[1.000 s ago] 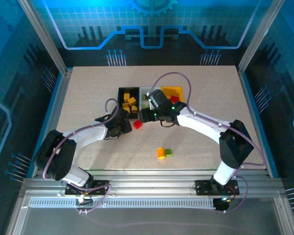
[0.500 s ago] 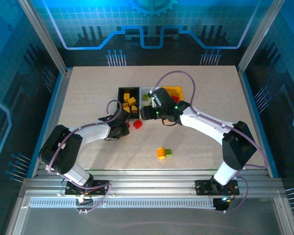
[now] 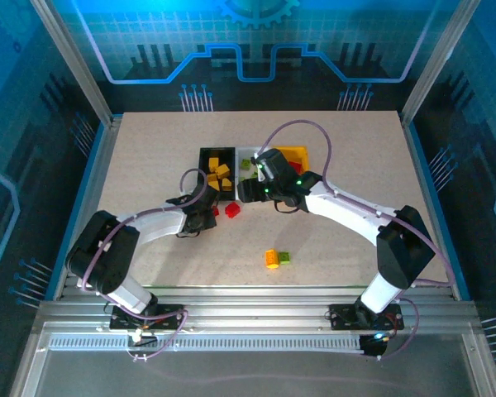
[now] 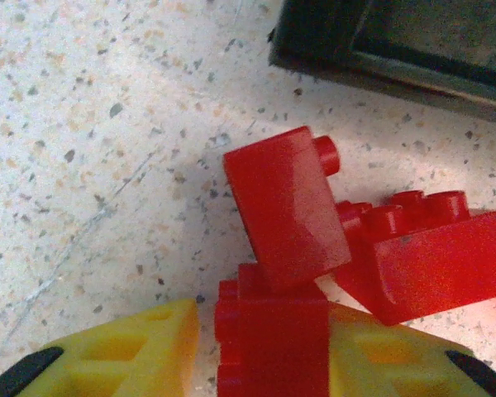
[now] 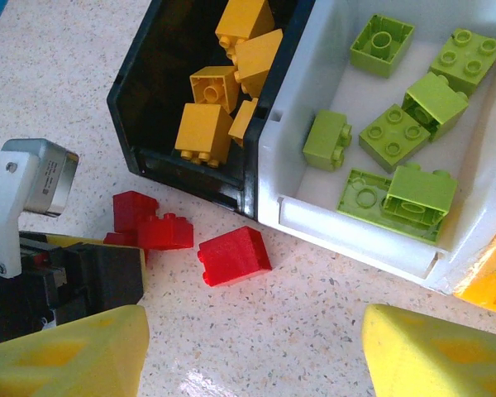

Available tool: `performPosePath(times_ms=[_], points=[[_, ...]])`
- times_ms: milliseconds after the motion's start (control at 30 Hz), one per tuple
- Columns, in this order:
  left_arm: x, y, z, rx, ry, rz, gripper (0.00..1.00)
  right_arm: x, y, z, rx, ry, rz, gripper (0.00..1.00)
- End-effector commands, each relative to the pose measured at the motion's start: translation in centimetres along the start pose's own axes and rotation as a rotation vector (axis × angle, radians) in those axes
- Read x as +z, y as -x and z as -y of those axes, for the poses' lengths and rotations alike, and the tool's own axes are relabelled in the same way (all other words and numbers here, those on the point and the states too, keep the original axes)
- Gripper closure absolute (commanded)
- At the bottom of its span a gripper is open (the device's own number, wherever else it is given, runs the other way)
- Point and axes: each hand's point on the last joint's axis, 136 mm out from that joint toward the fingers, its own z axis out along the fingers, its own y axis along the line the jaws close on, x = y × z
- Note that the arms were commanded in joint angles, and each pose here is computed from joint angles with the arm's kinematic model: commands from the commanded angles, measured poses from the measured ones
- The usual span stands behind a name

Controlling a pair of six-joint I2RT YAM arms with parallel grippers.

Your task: Sort the legos into containers by color

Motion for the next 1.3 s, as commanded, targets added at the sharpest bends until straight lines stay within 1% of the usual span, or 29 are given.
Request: performPosePath(times_ms=[0,167,267,367,433,500,567,700,800,900,967,1067,1167,1200,1267], points=[[0.5,1.2,0.2,0.020,0.006,0.044,0.65,-0.9,0.8,0.6,0.022,-0.011,0.037,0.30],[0.1,1.1,0.1,0.025,0.003,0.043,0.80,-1.2,0.8,0.7,0.025,-0.014,0.044,0.30],[-1.3,0.2,0.0,0.021,-0.014,0.029,0.84,-1.5,1.0,0.8,0.028,-0.017,0.052,0.30],[-3.8,-1.1,1.1,0.053,-0.060,0.020,0.85,-2.2,0.9,1.5,0.038,-0.036,0.066,0.30],[-5.7,-1.8,2.9,0.097,-0.103,0.021,0.86,-2.7,0.7,2.6,0.058,-0.067,0.074,0.31],[-7.4,-2.4,5.6,0.159,-0.153,0.023,0.86,-3.4,0.2,4.4,0.098,-0.106,0.077,0.31],[-8.3,-2.5,8.4,0.200,-0.189,0.017,0.86,-4.1,-0.3,6.4,0.144,-0.139,0.086,0.31],[-9.2,-0.9,15.3,0.221,-0.326,0.021,0.87,-6.6,-1.7,10.4,0.219,-0.234,0.109,0.31],[-9.7,0.9,20.8,0.242,-0.422,0.029,0.87,-8.7,-2.6,12.4,0.249,-0.279,0.133,0.31],[-9.2,2.8,25.1,0.273,-0.450,0.042,0.87,-10.3,-3.4,13.4,0.268,-0.300,0.153,0.30],[-8.1,3.7,27.3,0.285,-0.451,0.036,0.87,-11.1,-3.8,13.8,0.274,-0.303,0.160,0.30],[-7.4,5.7,30.1,0.298,-0.455,0.065,0.87,-11.8,-4.0,13.9,0.271,-0.302,0.164,0.30],[-6.2,7.0,31.8,0.302,-0.440,0.080,0.86,-11.6,-5.2,14.3,0.274,-0.307,0.139,0.30],[-5.7,7.3,32.1,0.298,-0.430,0.080,0.84,-11.7,-5.3,14.3,0.278,-0.307,0.140,0.30],[-4.9,7.8,32.4,0.284,-0.419,0.068,0.76,-11.8,-5.5,14.3,0.280,-0.300,0.142,0.29]])
